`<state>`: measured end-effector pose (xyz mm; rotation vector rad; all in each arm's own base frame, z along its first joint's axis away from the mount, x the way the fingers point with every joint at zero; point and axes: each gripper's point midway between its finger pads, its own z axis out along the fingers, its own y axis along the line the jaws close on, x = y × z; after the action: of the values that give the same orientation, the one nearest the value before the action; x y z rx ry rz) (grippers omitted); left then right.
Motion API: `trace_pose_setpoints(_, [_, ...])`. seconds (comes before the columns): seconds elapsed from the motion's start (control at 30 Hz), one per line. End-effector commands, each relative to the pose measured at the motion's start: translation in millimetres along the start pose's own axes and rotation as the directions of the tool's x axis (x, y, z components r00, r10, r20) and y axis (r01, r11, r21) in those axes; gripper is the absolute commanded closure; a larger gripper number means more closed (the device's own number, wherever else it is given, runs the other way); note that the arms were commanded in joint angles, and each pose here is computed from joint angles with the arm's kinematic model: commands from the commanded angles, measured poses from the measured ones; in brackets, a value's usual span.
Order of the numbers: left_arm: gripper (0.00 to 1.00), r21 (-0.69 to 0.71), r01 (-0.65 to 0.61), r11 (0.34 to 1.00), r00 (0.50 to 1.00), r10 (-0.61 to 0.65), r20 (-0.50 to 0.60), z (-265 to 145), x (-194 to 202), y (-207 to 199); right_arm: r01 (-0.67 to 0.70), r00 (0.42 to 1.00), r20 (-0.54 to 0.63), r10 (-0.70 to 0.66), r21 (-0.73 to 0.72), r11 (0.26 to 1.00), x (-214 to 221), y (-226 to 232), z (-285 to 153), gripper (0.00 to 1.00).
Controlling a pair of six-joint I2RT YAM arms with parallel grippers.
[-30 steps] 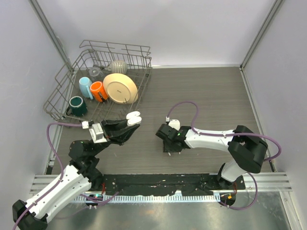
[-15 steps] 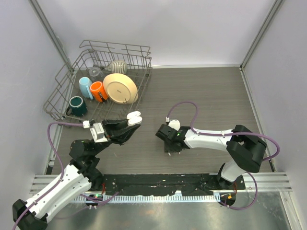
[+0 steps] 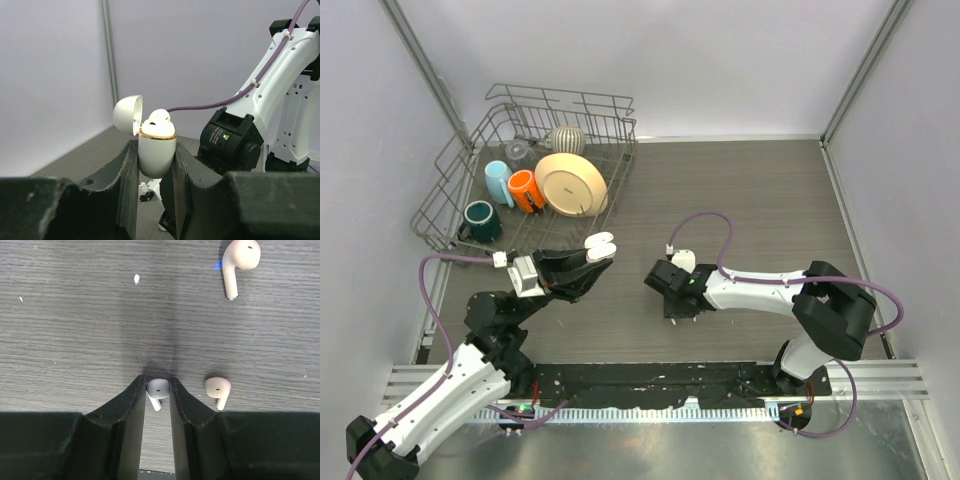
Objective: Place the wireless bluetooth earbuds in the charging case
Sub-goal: Pick up the earbud from the center of the board, then place the earbud in the charging case.
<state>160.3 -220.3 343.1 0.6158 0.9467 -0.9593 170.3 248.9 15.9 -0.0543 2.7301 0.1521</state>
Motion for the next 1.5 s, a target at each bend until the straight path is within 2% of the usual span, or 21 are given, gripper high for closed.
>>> trace_pose_setpoints(0.0, [1.0, -0.007, -0.022, 1.0, 0.999, 0.022, 0.038, 2.5, -11.9, 1.9, -0.011, 1.0, 0.018, 0.01, 0.027, 1.0, 0.2, -6.8, 6.3, 0.74])
trace_pose_setpoints(0.3, [1.0, -0.007, -0.024, 1.0, 0.999, 0.024, 0.039, 2.2, -12.0, 1.8, -0.032, 0.995, 0.092, 0.031, 0.012, 0.999, -16.2, -6.2, -5.3, 0.99])
trace_pose_setpoints(0.53, [1.0, -0.008, -0.022, 1.0, 0.999, 0.023, 0.039, 2.4, -11.9, 2.1, -0.063, 0.983, 0.171, 0.066, -0.02, 0.998, -31.7, -6.9, -19.7, 0.99])
trace_pose_setpoints(0.67, [1.0, -0.013, -0.023, 1.0, 0.999, 0.023, 0.041, 2.5, -12.4, 2.9, -0.125, 0.954, 0.264, 0.143, -0.085, 0.989, -48.1, -6.9, -33.6, 0.99])
trace_pose_setpoints(0.77, [1.0, -0.013, -0.022, 1.0, 0.999, 0.023, 0.04, 2.1, -11.9, 2.8, -0.171, 0.908, 0.359, 0.215, -0.151, 0.974, -66.1, -10.0, -50.6, 0.99])
trace_pose_setpoints(0.8, [1.0, -0.014, -0.023, 1.0, 0.999, 0.023, 0.042, 2.0, -12.4, 2.9, -0.188, 0.88, 0.398, 0.259, -0.209, 0.96, -76.9, -6.1, -63.4, 0.99])
trace_pose_setpoints(0.97, [1.0, -0.022, -0.021, 1.0, 0.999, 0.022, 0.044, 2.2, -11.9, 4.4, -0.211, 0.747, 0.555, 0.367, -0.326, 0.922, -107.7, -20.3, -99.5, 0.99])
trace_pose_setpoints(1.1, [1.0, -0.026, -0.015, 1.0, 0.999, 0.016, 0.044, 3.2, -10.0, 5.7, -0.17, 0.621, 0.641, 0.45, -0.451, 0.876, -133.0, -22.6, -140.4, 0.99])
trace_pose_setpoints(1.13, [1.0, -0.026, -0.012, 1.0, 0.999, 0.013, 0.045, 3.4, -10.2, 5.7, -0.151, 0.611, 0.66, 0.437, -0.445, 0.883, -134.6, -25.4, -144.9, 0.99])
trace_pose_setpoints(1.23, [1.0, -0.024, -0.015, 1.0, 0.999, 0.016, 0.048, 4.3, -11.2, 5.6, -0.084, 0.53, 0.698, 0.481, -0.521, 0.849, -149.0, -22.2, -176.5, 0.99])
trace_pose_setpoints(1.37, [1.0, -0.027, -0.01, 1.0, 0.999, 0.011, 0.049, 4.6, -10.5, 6.2, -0.018, 0.444, 0.724, 0.528, -0.582, 0.813, -159.5, -21.9, -205.7, 0.99])
trace_pose_setpoints(1.47, [1.0, -0.027, -0.007, 1.0, 0.999, 0.008, 0.045, 5.6, -8.5, 6.9, 0.068, 0.348, 0.724, 0.596, -0.653, 0.754, -171.1, -17.2, -243.7, 0.99])
